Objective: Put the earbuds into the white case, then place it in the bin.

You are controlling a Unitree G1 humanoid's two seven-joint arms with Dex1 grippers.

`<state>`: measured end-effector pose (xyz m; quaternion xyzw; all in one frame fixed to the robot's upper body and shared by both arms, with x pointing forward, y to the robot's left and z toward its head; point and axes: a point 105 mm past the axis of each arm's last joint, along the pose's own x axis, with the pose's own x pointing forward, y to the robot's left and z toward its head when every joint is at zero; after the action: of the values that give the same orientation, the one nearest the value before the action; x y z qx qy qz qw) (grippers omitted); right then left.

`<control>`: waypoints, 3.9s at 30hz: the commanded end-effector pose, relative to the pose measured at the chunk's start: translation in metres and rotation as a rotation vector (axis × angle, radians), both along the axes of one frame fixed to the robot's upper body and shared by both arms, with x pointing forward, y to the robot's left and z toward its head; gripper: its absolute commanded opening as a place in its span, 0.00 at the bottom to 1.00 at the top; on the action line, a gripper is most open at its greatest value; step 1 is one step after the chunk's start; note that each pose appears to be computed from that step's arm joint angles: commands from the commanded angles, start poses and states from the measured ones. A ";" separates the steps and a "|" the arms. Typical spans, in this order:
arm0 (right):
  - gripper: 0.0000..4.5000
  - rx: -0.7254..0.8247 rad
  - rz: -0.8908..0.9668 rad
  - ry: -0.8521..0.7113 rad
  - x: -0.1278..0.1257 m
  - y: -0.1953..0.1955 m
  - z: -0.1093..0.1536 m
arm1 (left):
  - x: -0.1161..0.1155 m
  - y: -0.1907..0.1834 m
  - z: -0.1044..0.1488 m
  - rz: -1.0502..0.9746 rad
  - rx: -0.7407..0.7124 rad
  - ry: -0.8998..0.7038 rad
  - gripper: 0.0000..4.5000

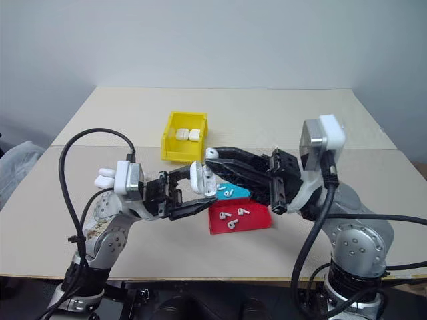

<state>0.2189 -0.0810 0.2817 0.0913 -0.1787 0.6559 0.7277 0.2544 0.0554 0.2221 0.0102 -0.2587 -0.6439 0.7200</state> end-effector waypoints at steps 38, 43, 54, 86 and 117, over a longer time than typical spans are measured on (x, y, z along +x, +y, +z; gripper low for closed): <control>0.58 -0.130 -0.068 -0.130 0.004 0.001 -0.032 | -0.007 0.000 0.007 -0.003 -0.013 -0.040 0.62; 0.58 -0.124 -0.069 -0.182 0.001 -0.012 -0.020 | -0.002 0.002 -0.001 0.015 0.024 -0.032 0.62; 0.21 -0.327 -0.064 -0.278 0.013 0.000 0.020 | 0.018 -0.022 -0.015 0.028 0.093 -0.042 0.62; 0.01 -0.349 -0.271 -0.456 0.032 -0.014 0.058 | 0.047 -0.017 0.010 0.274 0.005 -0.098 0.62; 0.00 -0.546 -0.503 -0.223 0.057 -0.039 -0.026 | 0.226 0.029 -0.004 1.345 0.076 0.263 0.78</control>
<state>0.2800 -0.1210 0.2469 -0.2071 -0.0743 0.4925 0.8420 0.4786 0.0873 0.1958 0.1214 -0.0574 -0.0599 0.9891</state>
